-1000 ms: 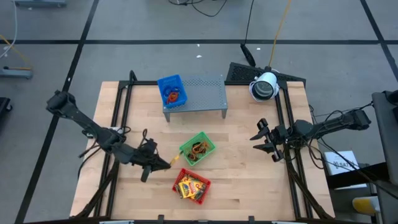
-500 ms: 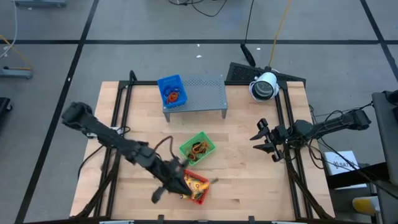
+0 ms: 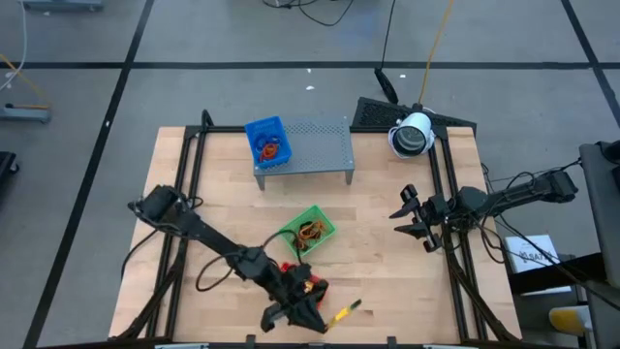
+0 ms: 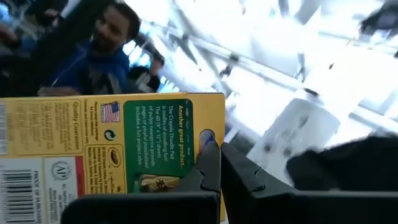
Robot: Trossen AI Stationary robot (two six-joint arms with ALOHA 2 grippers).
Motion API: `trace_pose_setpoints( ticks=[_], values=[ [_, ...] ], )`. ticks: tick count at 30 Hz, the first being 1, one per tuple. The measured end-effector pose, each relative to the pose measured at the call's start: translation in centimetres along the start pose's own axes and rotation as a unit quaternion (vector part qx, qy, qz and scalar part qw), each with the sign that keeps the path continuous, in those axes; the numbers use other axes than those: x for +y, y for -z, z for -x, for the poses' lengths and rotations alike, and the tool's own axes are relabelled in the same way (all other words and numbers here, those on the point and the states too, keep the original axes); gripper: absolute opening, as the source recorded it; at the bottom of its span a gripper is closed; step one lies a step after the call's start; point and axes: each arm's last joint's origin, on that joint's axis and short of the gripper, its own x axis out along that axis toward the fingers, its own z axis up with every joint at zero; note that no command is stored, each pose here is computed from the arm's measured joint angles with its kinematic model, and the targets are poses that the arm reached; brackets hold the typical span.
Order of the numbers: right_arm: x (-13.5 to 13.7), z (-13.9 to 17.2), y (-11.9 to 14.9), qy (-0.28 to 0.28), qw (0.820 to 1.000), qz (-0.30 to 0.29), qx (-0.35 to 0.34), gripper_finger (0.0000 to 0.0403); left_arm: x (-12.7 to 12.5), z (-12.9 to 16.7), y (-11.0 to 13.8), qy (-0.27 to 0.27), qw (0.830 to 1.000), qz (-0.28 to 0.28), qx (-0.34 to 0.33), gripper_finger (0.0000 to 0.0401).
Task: Pick & Place Office Desk Supplies
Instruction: Put the yellow crayon box into the red basket
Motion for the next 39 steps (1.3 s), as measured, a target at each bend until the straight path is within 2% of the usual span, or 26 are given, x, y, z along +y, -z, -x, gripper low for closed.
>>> trace_pose_setpoints(
  ticks=[3,7,11,16,25,29,32,39],
  values=[
    [0.0,0.0,0.0,0.0,1.0,0.0,0.0,0.0141,0.5,0.9,0.5,0.002,0.999,0.017,-0.038,0.0],
    [0.0,0.0,0.0,0.0,1.0,0.0,0.0,0.0141,1.5,2.9,1.8,-0.036,0.997,0.033,-0.063,0.0],
    [0.0,0.0,0.0,0.0,1.0,0.0,0.0,0.0141,2.5,5.3,3.1,-0.082,0.993,0.049,-0.066,0.0],
    [0.0,0.0,0.0,0.0,1.0,0.0,0.0,0.0141,2.9,7.3,4.2,-0.102,0.991,0.06,-0.067,0.0],
    [0.0,0.0,0.0,0.0,1.0,0.0,0.0,0.0141,3.3,9.5,5.4,-0.113,0.99,0.064,-0.058,0.0],
    [0.0,0.0,0.0,0.0,1.0,0.0,0.0,0.0141,3.3,9.9,5.7,-0.102,0.991,0.067,-0.047,0.0],
    [0.0,0.0,0.0,0.0,1.0,0.0,0.0,0.0141,3.8,10.1,6.3,-0.092,0.991,0.08,-0.047,0.0],
    [0.0,0.0,0.0,0.0,1.0,0.0,0.0,0.0141,4.6,10.5,7.5,-0.116,0.986,0.111,-0.048,0.0]
  ],
)
